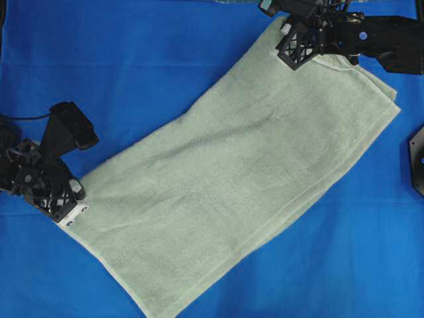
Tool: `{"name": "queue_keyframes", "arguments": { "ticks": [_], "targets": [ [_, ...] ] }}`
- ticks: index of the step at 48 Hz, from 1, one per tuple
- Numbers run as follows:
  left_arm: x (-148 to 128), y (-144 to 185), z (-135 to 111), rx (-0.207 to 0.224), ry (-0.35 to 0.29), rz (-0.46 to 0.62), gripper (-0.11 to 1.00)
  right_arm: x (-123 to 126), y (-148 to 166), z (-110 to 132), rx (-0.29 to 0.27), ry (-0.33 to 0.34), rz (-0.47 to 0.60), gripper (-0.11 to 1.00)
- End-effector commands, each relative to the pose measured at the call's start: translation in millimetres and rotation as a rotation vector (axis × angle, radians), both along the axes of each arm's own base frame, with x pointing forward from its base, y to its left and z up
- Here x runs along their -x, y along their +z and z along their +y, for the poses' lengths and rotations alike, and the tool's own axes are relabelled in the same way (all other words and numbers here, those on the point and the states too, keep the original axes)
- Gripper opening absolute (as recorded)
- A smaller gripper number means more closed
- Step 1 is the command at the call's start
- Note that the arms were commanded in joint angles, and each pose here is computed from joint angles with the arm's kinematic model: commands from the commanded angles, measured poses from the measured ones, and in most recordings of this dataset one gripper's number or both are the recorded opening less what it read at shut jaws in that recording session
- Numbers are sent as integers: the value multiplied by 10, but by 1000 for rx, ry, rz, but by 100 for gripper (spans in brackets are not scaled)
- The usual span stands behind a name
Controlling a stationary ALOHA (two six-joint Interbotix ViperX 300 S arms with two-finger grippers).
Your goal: Fold a bath towel.
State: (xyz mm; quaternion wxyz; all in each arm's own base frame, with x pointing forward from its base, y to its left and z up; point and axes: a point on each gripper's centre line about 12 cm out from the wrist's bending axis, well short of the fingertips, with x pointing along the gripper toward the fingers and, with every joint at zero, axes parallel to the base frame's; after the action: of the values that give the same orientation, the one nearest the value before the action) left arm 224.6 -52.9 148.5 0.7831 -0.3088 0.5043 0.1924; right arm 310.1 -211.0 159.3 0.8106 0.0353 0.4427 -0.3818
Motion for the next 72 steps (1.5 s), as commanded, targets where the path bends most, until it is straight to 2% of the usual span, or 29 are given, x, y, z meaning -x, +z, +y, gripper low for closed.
{"name": "queue_keyframes", "arguments": {
  "ticks": [1,3,8,10,13,20,24,27,31,38,44,50,62,72],
  "targets": [
    [-22,39,-2,2,-5,-20,34,-38,126,-61,21,-1,-35,13],
    [-13,37,-1,-2,-11,-20,47,-35,142,-75,25,-5,-36,21],
    [-8,54,9,-16,-35,-28,76,-7,214,-85,49,-7,-32,52],
    [-10,73,8,-20,-49,-36,83,9,267,-67,58,-9,-36,61],
    [-21,111,17,-27,-61,-46,84,64,359,-38,71,-19,-44,69],
    [-53,243,54,-35,-76,-91,82,299,540,117,75,-72,-64,67],
    [-79,354,64,-51,-111,-133,82,485,521,271,18,-119,-71,67],
    [-87,420,63,-68,-148,-158,82,617,455,401,-54,-158,-80,67],
    [-89,497,62,-96,-204,-187,82,747,399,540,-115,-182,-90,67],
    [-74,547,74,-131,-263,-208,82,875,368,657,-161,-180,-95,67],
    [-77,551,88,-132,-258,-210,82,924,246,646,-178,-193,-56,67],
    [-73,546,85,-131,-258,-209,82,988,-75,555,-222,-230,7,67],
    [-79,544,87,-132,-257,-207,82,1023,-536,388,-301,-239,-11,67],
    [-84,551,86,-131,-257,-210,82,1142,-735,368,-341,-291,48,66]
  ]
}}
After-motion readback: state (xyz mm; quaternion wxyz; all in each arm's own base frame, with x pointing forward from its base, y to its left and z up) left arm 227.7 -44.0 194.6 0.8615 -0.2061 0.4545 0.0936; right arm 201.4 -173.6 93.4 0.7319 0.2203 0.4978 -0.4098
